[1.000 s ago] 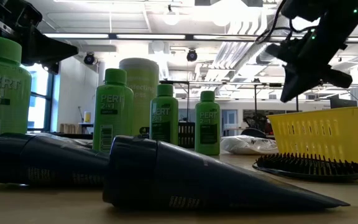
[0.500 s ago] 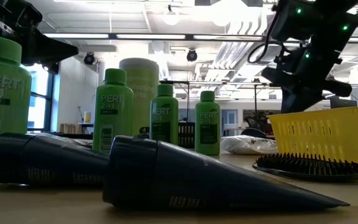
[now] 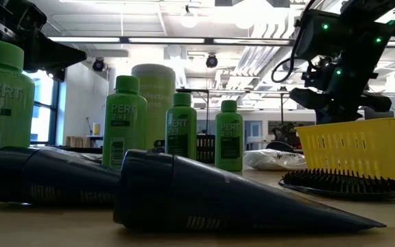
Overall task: Pick & Place Travel size toiletries
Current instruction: Put the black hair brush into the bottom left black bin
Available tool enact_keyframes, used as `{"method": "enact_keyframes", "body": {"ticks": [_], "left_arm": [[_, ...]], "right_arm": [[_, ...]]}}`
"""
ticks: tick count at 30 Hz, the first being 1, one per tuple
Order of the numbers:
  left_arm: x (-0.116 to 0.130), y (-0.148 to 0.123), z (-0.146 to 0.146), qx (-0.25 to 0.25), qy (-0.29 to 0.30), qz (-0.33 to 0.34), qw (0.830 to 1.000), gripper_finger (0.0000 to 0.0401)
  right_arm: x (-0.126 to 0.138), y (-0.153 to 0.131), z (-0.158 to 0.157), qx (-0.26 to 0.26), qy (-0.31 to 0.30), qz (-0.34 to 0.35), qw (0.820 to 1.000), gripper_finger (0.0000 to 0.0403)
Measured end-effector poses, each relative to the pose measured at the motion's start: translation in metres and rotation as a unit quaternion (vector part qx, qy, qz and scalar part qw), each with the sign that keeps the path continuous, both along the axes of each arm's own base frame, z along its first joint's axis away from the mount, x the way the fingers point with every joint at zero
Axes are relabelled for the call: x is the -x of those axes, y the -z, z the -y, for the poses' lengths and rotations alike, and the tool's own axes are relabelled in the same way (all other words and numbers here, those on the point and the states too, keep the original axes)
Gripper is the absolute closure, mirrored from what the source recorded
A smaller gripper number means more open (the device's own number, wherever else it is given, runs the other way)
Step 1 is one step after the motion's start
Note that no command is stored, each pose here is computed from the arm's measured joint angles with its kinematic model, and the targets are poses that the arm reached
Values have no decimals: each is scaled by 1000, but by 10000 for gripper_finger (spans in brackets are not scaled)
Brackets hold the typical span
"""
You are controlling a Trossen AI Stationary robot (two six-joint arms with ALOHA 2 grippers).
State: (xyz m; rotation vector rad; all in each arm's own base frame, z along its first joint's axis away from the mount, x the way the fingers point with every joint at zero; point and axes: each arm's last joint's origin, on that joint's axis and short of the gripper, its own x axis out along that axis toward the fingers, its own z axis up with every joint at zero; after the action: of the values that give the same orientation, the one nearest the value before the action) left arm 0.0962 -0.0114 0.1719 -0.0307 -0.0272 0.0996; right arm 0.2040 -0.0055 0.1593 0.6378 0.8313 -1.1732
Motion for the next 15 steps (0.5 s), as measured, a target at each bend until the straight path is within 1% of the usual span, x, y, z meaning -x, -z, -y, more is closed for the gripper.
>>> {"method": "enact_keyframes", "body": {"ticks": [4,7,15], "left_arm": [[0,0,0,0,0,0,1000,398],[0,0,0,0,0,0,1000,398],[0,0,0,0,0,0,1000,398]], "right_arm": [[0,0,-1,-15,10,6,1000,396],[1,1,-1,-28,9,3,1000,398],[3,4,2,-30,41,-10,999,401]]}}
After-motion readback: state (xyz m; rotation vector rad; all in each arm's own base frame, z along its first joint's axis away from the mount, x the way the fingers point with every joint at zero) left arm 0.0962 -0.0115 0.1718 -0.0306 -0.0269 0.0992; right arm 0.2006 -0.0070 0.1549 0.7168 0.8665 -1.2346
